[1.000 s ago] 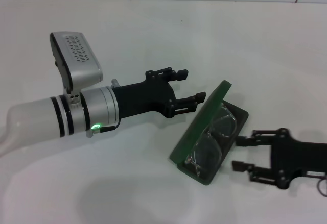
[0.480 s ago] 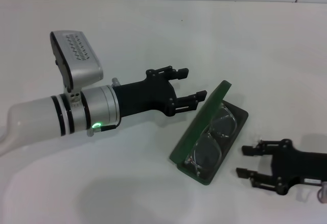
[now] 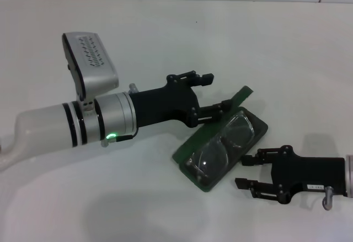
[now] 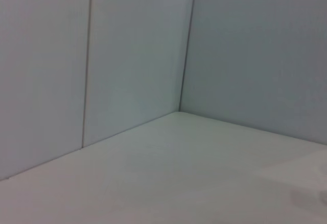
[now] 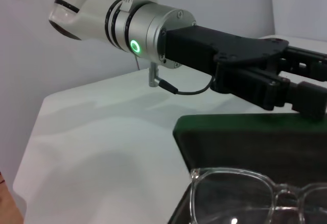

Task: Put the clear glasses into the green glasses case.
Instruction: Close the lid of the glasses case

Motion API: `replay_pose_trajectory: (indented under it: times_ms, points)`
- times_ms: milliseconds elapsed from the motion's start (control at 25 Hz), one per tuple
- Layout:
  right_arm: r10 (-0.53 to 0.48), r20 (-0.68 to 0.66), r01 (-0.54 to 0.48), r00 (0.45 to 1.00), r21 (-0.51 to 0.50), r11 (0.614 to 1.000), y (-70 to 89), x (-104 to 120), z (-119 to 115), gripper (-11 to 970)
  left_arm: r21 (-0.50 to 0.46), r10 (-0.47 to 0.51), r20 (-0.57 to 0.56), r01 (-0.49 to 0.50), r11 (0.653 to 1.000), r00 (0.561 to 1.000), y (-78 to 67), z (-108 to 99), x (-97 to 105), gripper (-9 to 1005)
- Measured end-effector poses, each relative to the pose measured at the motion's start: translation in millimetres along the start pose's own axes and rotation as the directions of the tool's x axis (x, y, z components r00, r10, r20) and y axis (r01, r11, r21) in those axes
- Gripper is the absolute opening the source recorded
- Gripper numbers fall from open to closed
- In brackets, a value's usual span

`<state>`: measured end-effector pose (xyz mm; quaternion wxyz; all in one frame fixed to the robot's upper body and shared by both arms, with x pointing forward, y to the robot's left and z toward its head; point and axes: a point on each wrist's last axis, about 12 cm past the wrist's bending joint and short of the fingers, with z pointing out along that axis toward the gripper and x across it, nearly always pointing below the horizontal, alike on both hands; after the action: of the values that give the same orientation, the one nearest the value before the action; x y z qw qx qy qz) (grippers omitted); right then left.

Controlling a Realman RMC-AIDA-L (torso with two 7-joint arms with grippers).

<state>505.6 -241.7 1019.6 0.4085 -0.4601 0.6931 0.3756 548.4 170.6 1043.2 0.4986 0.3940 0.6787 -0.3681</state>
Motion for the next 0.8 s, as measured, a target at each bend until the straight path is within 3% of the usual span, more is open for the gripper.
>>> replay_pose_trajectory:
  times_ms: [560,800]
  points:
    - [0.001,-0.007,-0.001,1.0,-0.007,1.0,-2.9,-4,3,507,0.078,0.026,-0.038,-0.023,0.997,0.999,-13.8,7,5,756]
    - [0.001,-0.006,-0.001,1.0,-0.007,1.0,-2.8,-4,3,507,0.09,-0.018,0.081,0.01,0.996,0.997,-14.2,2,-8,756]
